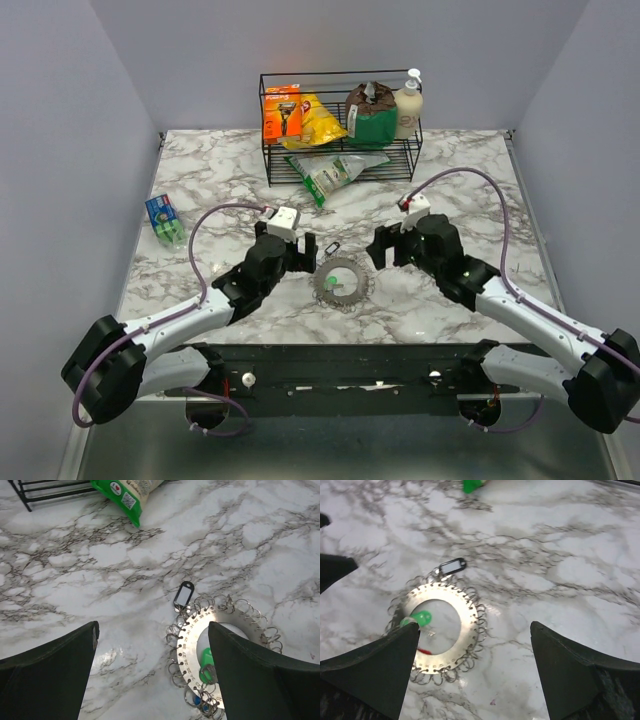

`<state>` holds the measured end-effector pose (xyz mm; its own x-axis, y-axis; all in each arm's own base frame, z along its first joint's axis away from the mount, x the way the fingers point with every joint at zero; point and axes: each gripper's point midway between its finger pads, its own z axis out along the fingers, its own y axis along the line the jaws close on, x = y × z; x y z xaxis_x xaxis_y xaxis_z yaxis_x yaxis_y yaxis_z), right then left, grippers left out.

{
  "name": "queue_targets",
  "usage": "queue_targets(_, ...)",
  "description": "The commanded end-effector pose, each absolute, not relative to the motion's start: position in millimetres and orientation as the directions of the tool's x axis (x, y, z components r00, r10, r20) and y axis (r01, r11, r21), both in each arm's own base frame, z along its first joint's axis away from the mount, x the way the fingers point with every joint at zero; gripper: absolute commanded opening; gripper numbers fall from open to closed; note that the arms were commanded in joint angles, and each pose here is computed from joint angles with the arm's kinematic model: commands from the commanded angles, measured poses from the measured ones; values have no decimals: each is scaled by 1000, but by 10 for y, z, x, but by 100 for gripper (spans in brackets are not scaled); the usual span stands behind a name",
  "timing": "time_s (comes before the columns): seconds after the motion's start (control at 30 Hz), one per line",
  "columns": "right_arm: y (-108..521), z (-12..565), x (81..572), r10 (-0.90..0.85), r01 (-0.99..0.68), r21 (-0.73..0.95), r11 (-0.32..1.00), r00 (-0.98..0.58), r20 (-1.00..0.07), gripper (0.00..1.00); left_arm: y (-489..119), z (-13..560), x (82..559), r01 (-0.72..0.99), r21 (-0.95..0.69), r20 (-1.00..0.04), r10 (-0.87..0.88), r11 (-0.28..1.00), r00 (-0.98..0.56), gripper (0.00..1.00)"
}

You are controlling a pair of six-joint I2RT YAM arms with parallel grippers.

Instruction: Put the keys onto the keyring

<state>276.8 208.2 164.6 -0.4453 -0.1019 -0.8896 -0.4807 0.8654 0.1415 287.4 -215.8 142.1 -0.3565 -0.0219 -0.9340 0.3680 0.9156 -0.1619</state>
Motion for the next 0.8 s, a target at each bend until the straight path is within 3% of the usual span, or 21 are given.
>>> queue_targets(0.0,1505,1759,3014,77,-145,150,978,-417,-906,100,-1794,1435,2984,157,-124,-938,-64,980,-340,99)
queue_targets(0.3,916,1811,2939,226,78,213,974,-305,-925,100,-1313,1464,2970,-73,-107,-956,-123,992,-265,99)
queue_targets(0.57,863,1834,2918,227,90,210,974,-285,-931,100,-1155,1499,2942,-154,-143,-960,-175,978,-220,99)
queue_targets(0.77,861,1860,2901,249,90,233,968,-272,-930,100,-1158,1583,2932,-118,-167,-968,-186,979,-169,99)
